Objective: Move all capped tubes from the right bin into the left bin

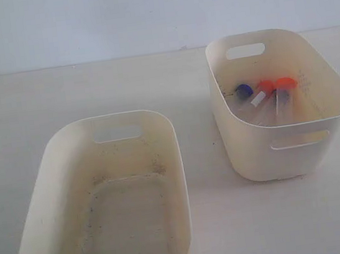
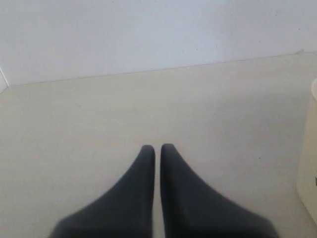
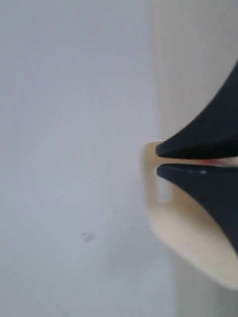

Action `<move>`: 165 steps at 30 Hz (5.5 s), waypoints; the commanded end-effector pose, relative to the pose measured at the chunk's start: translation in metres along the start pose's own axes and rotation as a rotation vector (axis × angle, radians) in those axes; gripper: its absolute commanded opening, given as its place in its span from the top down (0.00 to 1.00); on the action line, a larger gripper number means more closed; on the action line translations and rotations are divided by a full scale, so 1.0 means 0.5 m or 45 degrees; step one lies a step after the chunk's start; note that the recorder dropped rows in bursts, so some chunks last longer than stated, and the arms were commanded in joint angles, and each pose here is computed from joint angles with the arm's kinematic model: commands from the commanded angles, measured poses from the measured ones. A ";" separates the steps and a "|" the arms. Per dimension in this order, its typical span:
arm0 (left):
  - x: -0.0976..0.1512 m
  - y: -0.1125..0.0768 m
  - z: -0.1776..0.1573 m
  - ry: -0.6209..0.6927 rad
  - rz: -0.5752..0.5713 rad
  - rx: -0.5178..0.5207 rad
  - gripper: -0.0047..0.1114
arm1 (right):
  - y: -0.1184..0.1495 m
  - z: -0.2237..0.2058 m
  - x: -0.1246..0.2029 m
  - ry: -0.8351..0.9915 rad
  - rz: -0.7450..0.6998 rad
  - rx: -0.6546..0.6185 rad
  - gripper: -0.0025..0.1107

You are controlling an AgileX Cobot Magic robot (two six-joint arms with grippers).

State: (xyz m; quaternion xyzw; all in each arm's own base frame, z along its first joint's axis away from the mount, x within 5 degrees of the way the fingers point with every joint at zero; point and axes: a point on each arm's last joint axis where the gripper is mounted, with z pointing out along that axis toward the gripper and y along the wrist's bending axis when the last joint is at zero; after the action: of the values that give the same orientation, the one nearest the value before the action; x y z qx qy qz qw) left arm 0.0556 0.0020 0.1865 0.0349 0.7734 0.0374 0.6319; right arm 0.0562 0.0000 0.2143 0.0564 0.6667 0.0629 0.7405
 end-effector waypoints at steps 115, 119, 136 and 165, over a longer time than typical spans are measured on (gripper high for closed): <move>-0.005 0.000 -0.001 -0.026 -0.023 0.001 0.92 | 0.172 0.625 0.272 1.978 -0.199 0.583 0.44; -0.005 0.000 -0.001 -0.026 -0.023 0.001 0.92 | 0.169 0.625 0.295 2.003 -0.227 0.574 0.44; -0.005 0.000 -0.001 -0.026 -0.023 0.001 0.92 | 0.182 0.634 0.116 1.717 -0.277 0.464 0.98; -0.005 0.000 -0.001 -0.026 -0.023 0.001 0.92 | 0.196 0.664 0.162 1.560 0.060 0.543 0.49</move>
State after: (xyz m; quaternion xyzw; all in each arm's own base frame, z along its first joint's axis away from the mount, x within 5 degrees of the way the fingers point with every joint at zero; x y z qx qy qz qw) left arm 0.0556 0.0020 0.1865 0.0349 0.7734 0.0374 0.6319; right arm 0.3913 0.1113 0.1933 0.1594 0.9661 -0.0270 0.2014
